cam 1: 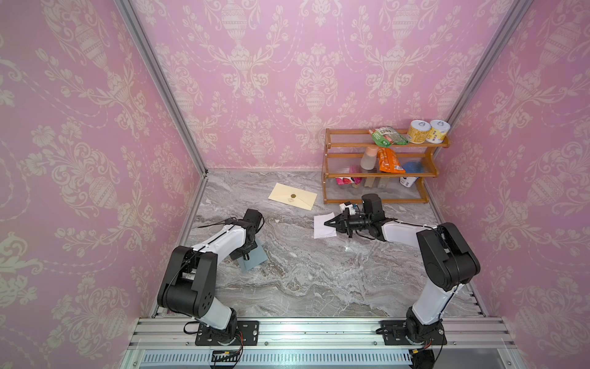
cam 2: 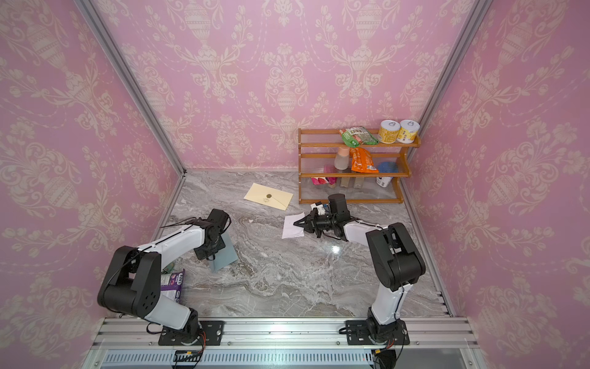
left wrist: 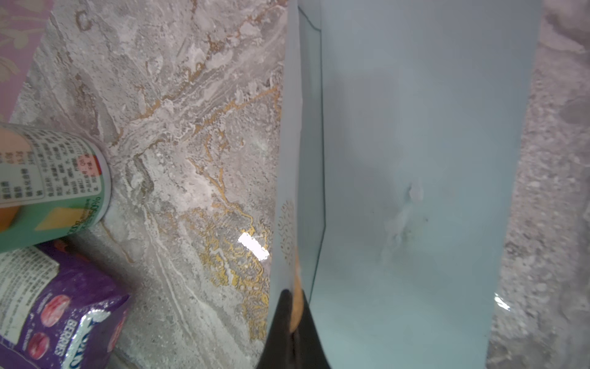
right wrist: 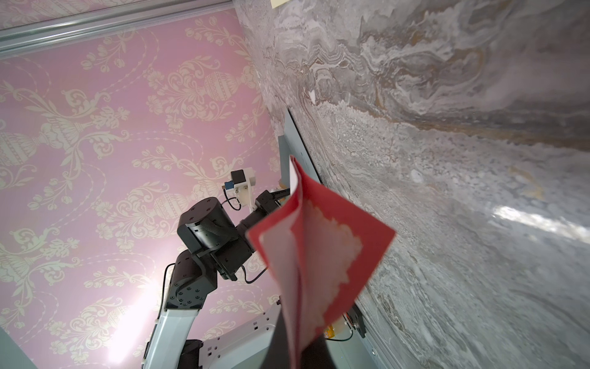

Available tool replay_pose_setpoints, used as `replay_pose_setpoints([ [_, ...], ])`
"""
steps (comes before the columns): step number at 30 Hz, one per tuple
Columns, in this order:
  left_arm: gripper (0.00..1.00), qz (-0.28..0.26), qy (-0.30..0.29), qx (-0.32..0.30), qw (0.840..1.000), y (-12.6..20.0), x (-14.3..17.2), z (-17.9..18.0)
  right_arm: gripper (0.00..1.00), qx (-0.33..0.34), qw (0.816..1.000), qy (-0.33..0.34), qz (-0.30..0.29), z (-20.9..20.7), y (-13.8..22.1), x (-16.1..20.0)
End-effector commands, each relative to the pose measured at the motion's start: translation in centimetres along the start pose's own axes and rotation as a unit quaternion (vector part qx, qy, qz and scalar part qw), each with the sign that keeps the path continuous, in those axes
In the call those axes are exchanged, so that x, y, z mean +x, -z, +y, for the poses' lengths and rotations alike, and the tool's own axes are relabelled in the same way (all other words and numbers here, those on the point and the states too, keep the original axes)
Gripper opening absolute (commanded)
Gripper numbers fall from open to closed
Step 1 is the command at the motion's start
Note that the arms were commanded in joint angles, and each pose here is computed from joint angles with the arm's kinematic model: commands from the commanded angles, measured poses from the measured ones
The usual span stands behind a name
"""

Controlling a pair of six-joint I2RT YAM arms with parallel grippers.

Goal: Fold the letter paper in half and place it into the envelope
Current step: Pick up the envelope from the center of the board, then place the letter paper in the envelope.

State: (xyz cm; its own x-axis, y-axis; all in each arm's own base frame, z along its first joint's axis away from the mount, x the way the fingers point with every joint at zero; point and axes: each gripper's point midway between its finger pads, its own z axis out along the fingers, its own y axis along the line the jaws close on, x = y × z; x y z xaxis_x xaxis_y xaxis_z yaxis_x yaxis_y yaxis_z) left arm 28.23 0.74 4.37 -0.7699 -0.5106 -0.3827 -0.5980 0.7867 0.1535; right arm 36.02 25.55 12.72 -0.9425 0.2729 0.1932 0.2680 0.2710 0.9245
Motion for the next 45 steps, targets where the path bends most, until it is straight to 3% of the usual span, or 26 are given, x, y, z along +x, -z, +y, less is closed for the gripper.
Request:
replay_pose_setpoints([
  [1,0.0,0.004,-0.024,0.05,0.998,2.0,-0.3,-0.7,0.0,0.021,0.998,0.058,-0.003,1.7,0.7,0.6],
  [9,0.0,0.02,-0.062,0.202,0.977,7.8,-0.8,-5.3,0.0,0.106,0.987,0.117,-0.03,2.4,1.6,0.6],
  [14,0.0,0.027,-0.097,0.262,0.96,11.1,-1.1,-8.7,0.0,0.134,0.976,0.162,-0.046,5.0,1.4,0.7],
  [23,0.0,0.053,-0.166,0.315,0.933,14.6,0.0,-14.9,0.0,0.189,0.954,0.22,-0.069,7.9,0.4,1.4],
  [29,0.0,0.076,-0.19,0.355,0.912,15.9,1.4,-18.2,0.0,0.205,0.952,0.211,-0.078,7.4,-0.9,1.2],
  [45,0.0,0.105,-0.213,0.398,0.886,18.0,4.1,-22.1,0.0,0.26,0.936,0.222,-0.087,6.5,-4.7,0.2],
])
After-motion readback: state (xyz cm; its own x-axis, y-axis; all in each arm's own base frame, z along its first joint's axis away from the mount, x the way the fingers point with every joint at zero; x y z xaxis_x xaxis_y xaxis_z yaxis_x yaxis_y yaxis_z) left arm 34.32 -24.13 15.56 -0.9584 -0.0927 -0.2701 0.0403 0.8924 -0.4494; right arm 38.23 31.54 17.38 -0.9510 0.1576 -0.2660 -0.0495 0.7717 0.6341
